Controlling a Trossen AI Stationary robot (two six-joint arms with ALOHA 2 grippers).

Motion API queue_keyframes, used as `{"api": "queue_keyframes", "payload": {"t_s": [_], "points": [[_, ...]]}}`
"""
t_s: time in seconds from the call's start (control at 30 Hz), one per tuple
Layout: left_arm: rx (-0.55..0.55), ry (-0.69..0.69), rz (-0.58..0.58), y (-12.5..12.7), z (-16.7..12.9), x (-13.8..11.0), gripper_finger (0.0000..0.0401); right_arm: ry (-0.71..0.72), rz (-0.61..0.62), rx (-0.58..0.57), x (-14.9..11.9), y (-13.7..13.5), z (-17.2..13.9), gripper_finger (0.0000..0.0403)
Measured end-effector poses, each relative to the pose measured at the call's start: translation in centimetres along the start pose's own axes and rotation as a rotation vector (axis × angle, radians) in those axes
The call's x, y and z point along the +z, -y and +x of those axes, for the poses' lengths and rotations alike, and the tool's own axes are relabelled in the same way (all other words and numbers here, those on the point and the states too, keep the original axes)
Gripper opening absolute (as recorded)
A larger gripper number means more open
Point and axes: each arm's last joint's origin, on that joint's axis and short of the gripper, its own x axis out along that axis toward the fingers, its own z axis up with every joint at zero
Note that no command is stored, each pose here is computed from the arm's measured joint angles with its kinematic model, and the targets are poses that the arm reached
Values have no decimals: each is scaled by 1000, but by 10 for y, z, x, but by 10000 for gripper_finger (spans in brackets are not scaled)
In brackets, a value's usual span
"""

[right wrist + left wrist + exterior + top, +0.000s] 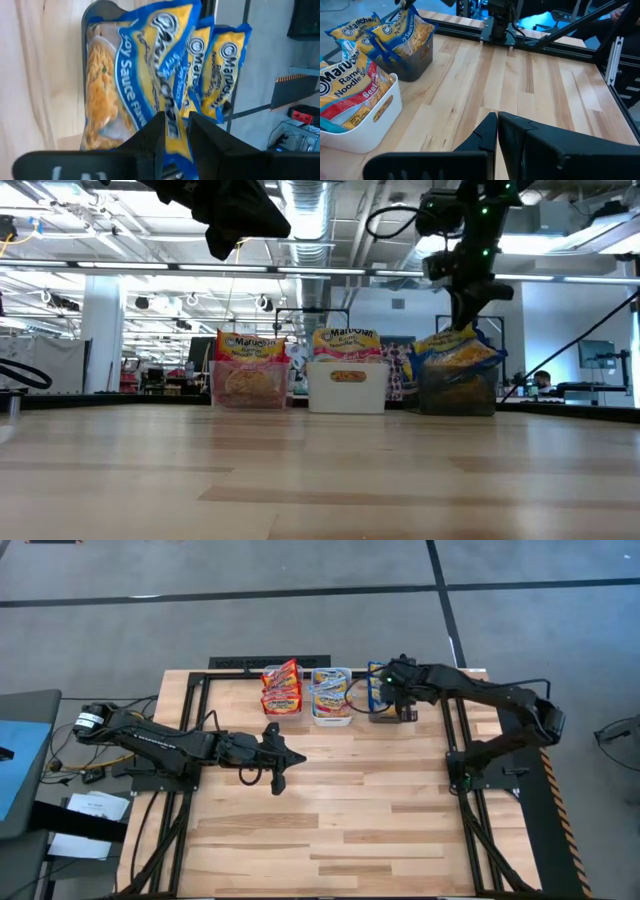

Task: Sort Maruchan noodles
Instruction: Put the blue noodle pack into the black bin

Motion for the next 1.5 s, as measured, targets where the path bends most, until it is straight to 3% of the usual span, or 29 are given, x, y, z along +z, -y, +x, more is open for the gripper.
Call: {"api": "queue_keyframes", "payload": {"t_s": [0.2,0.33,0.43,0.63,0.93,1.23,1.5], "points": [[0,0,4,0,0,0,0,15,111,5,-12,-4,-21,108],[0,0,7,0,0,0,0,34,260,125,-19,-12,-31,109],[0,0,28,0,0,0,0,22,389,231,-22,-15,-31,109],[0,0,39,0,0,0,0,-49,525,257,-18,-13,-16,109],[-14,-3,27,0,0,0,0,-171,528,314,-9,-13,20,108],[-13,-3,26,0,0,0,0,-206,553,316,0,-11,49,107],[-13,-3,25,0,0,0,0,-289,586,330,-2,-13,59,107]]}}
